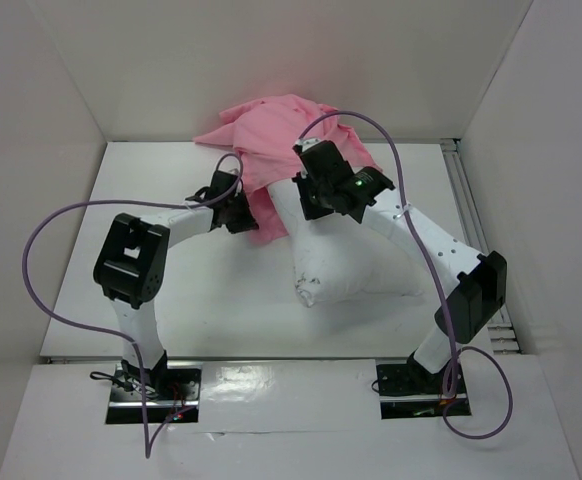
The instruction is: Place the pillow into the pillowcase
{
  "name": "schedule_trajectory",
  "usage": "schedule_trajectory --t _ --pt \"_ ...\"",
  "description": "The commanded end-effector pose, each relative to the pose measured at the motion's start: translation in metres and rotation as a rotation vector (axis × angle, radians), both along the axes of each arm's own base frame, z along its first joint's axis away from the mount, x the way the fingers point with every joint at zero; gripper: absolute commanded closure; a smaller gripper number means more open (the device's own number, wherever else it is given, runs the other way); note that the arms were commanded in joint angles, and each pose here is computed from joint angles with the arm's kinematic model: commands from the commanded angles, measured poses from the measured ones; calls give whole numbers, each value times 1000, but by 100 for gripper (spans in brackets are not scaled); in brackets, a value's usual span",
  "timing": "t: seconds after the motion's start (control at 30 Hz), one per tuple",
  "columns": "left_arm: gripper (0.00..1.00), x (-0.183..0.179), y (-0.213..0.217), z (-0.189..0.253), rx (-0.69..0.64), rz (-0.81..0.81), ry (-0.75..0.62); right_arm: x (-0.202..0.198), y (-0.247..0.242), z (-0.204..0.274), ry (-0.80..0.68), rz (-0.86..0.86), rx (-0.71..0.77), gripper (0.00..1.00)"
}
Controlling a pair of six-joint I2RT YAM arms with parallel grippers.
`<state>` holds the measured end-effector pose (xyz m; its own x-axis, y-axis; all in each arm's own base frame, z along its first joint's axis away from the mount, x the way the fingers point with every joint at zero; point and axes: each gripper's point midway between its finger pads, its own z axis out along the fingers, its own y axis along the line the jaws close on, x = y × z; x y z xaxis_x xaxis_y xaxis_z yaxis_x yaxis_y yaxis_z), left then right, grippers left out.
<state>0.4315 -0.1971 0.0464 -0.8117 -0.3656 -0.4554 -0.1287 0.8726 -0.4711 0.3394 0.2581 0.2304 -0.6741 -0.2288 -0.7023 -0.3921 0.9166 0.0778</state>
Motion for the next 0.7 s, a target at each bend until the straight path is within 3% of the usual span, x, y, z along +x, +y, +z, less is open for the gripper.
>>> schedule_trajectory --t 0.0,0.13,0.2,0.3,0.37,0.43,0.53,0.57,0.67 --pt "100 2 -17 36 -96 -61 -89 0 -2 36 -81 12 73 100" --pt "100 -22 -37 80 -232 -185 -140 8 -1 23 -79 -6 81 100" --pt "100 -32 -61 129 -354 -291 -200 35 -19 22 -104 -60 49 100" --pt "100 -47 -96 199 -479 -428 -279 85 -45 88 -237 -147 84 100" --pt "100 -64 -123 273 -588 -581 -376 88 -45 166 -382 -132 179 100" --pt "100 -93 -137 332 -661 -684 -466 85 -36 183 -406 -96 217 100" --pt "100 -116 -133 344 -738 -709 -460 68 -6 138 -304 -26 259 100" --pt "100 -128 -130 327 -761 -729 -436 65 7 74 -198 -7 232 100" --pt "100 -144 -124 273 -774 -693 -313 42 27 -30 19 -3 260 100"
